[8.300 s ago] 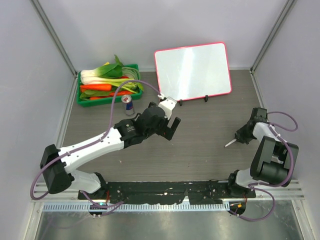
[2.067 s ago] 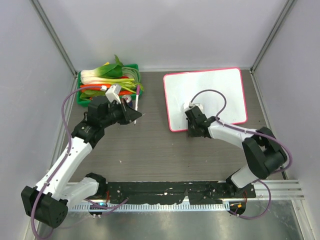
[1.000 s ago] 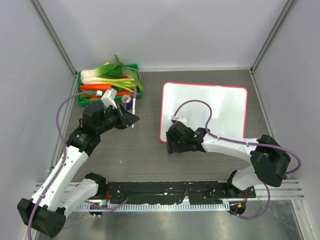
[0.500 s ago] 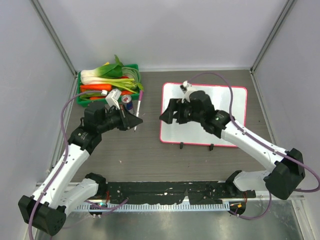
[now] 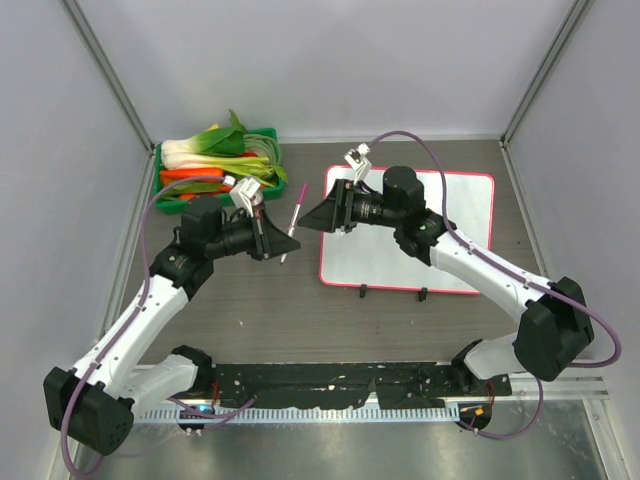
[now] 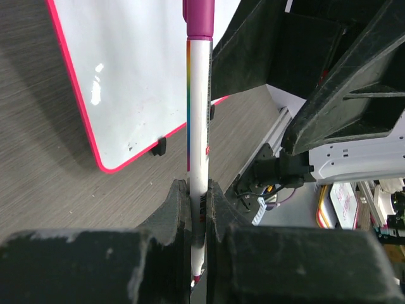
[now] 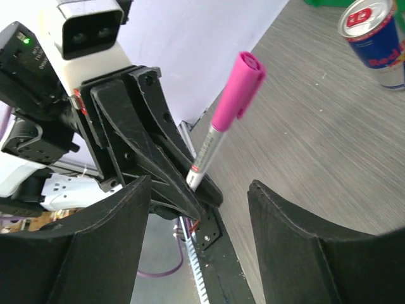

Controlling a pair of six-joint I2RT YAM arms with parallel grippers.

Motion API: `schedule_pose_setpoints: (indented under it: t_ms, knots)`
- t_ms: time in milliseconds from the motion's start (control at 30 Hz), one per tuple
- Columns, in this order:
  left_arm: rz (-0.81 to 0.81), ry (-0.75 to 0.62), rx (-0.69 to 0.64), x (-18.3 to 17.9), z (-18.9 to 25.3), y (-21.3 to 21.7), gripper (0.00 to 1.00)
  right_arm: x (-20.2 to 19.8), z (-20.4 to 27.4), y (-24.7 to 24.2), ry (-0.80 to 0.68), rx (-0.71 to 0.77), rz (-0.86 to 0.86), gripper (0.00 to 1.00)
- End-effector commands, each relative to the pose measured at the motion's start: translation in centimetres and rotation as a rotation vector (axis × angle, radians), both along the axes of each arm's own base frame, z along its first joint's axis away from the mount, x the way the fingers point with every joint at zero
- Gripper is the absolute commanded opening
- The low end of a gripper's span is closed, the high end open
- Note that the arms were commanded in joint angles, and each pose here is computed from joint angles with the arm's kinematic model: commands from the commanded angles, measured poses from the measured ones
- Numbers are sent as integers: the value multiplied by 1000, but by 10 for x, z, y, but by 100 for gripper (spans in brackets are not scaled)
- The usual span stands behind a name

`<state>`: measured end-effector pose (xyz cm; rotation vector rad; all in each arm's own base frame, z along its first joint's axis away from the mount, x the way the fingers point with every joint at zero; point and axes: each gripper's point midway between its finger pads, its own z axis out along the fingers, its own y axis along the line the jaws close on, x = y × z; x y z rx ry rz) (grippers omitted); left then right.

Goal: Write a sentence on the whiteboard
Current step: Pass from the left arm to the right

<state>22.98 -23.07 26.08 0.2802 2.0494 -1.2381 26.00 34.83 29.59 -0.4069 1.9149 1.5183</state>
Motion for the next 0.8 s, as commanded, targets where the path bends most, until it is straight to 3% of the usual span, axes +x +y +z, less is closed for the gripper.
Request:
schedule_pose_setpoints:
  t_ms: [0, 233, 300, 333, 367, 400, 600, 700, 767]
  knots:
    - [-67, -98, -56, -2, 34, -13, 0, -3, 35, 13, -59, 96, 70, 65]
    - [-110, -106, -58, -7, 36, -22, 0, 2, 25, 22, -14, 106, 90, 44]
    - [-116, -110, -56, -8, 35, -24, 0, 2, 27, 24, -8, 125, 101, 31]
    - [-116, -111, -56, -8, 35, -24, 0, 2, 31, 24, -22, 140, 105, 18]
    - [-112, -107, -51, -8, 34, -24, 0, 1, 33, 25, -20, 146, 111, 13]
    - [-108, -100, -46, -8, 33, -23, 5, 1, 35, 25, -24, 148, 108, 2]
    - [-27, -108, 13, -3, 28, -11, 55, 6, 37, 15, -74, 105, 37, 1]
    - [0, -125, 23, -2, 31, -6, 73, 7, 39, 8, -84, 96, -10, 1]
    - [16, -131, 17, 1, 34, -5, 79, 7, 41, 3, -97, 105, -46, 1]
